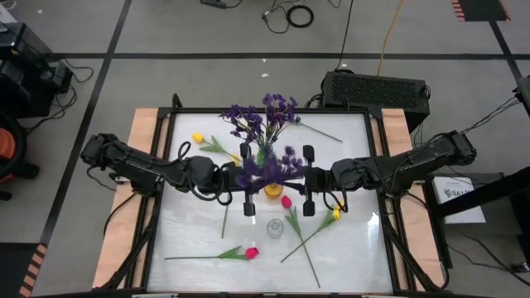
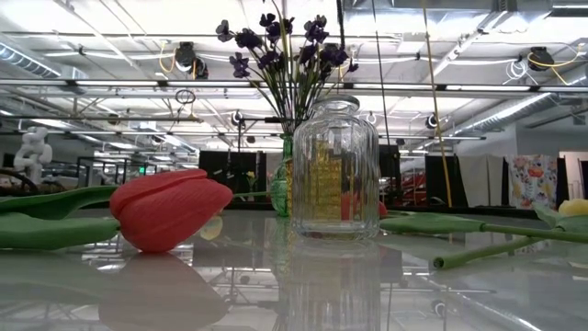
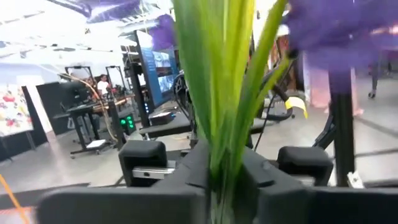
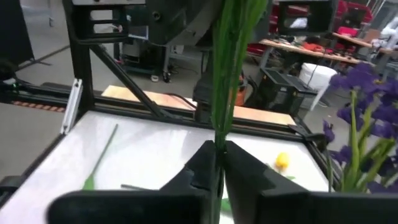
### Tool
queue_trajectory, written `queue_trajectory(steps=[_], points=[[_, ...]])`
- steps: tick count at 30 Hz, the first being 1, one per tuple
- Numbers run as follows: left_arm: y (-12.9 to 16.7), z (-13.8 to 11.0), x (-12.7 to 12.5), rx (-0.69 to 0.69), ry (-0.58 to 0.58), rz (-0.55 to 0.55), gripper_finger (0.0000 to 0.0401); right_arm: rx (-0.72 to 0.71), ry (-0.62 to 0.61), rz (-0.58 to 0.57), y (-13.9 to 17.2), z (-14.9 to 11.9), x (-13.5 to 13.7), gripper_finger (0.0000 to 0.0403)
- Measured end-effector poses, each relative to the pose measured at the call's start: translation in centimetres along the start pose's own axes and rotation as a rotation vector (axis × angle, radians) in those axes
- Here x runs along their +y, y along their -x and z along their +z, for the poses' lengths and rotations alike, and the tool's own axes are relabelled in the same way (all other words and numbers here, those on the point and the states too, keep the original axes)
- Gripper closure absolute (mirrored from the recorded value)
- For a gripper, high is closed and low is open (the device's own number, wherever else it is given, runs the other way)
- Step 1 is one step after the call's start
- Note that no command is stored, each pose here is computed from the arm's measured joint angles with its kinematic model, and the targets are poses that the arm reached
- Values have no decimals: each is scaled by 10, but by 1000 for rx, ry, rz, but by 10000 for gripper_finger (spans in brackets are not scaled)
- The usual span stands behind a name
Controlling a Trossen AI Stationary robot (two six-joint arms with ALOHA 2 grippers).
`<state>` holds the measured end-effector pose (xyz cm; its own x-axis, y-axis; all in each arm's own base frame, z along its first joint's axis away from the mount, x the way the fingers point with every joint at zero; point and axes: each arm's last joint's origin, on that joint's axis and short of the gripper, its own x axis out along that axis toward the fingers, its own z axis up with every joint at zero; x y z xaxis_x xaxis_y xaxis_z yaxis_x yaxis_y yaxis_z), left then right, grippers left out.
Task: Sort flowers into vase by color
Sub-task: Put the purple flowers into the green vase
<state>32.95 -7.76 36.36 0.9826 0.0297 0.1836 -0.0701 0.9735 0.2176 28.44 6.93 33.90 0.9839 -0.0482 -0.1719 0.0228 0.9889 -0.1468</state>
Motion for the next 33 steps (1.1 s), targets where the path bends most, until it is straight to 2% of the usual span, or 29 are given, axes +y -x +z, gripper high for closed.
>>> queue_trajectory(steps=[4,8,13,17,20,28,33], points=[[0,-1,0,13,-100,3,382,40,-5,0,13,1,-4,321],[-1,-4,5,32,-172,16,384,106,-58,2,42,5,-14,267],[-5,-12,18,84,-241,42,387,162,-133,-9,80,6,-27,226],[-12,-30,29,176,-287,70,388,221,-179,-15,94,-8,-30,221],[-16,-37,35,193,-316,92,388,225,-185,-16,97,-15,-30,225],[-17,-45,47,265,-357,158,389,207,-189,-14,97,-15,-30,236],[-21,-54,56,282,-341,151,389,204,-186,-14,96,-15,-30,237]])
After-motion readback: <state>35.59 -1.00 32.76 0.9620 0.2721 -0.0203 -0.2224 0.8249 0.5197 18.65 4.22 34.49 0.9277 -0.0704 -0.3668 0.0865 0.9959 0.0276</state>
